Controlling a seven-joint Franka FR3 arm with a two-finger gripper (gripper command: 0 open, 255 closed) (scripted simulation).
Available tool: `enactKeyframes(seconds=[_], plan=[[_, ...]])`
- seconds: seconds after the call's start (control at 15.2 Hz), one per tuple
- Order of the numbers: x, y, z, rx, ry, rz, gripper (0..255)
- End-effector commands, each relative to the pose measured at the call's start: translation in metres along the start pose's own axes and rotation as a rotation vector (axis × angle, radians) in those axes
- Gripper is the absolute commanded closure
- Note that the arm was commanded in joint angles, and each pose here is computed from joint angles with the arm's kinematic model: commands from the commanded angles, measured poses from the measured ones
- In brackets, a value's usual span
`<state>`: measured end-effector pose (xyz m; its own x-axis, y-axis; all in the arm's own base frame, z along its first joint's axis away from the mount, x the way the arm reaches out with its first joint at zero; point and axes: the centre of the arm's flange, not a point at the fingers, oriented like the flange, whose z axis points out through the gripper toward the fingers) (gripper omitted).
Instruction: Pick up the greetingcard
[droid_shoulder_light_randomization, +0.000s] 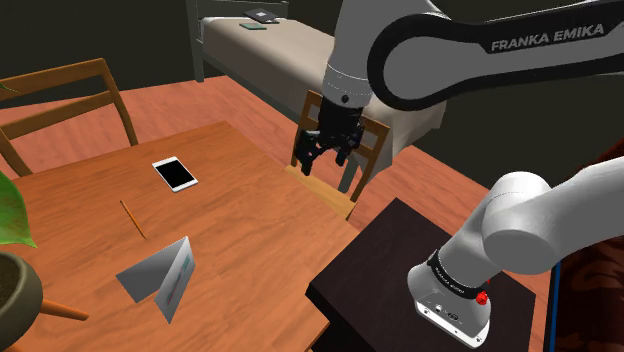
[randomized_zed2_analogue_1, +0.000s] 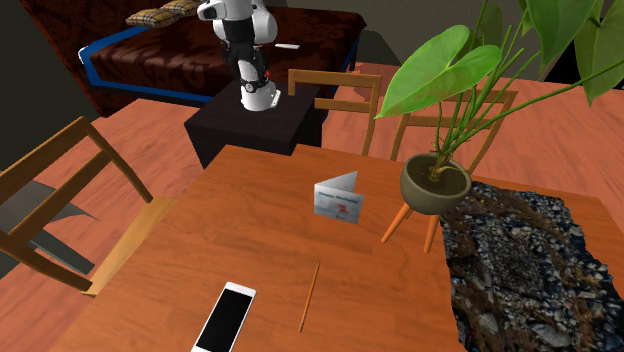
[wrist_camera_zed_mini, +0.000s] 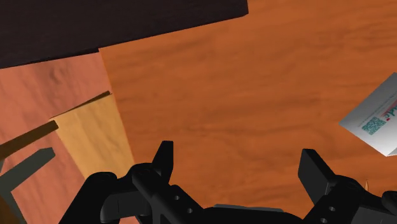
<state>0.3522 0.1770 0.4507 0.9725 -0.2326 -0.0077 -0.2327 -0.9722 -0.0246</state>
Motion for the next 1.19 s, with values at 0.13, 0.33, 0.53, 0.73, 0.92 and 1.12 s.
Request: enactKeyframes(seconds=[0.13, 0.33, 0.53, 0.73, 0.92, 1.12], plan=[[0.006, -0.046, 0.029, -0.008, 0.011, 0.017, 0], [0.011, -0.079, 0.051, -0.015, 0.018, 0.029, 0], [0.017, -0.112, 0.074, -0.022, 0.026, 0.04, 0], [0.023, -0.144, 0.097, -0.029, 0.034, 0.052, 0], [0.03, -0.177, 0.12, -0.036, 0.041, 0.064, 0], [0.037, -0.209, 0.143, -0.044, 0.049, 0.075, 0]])
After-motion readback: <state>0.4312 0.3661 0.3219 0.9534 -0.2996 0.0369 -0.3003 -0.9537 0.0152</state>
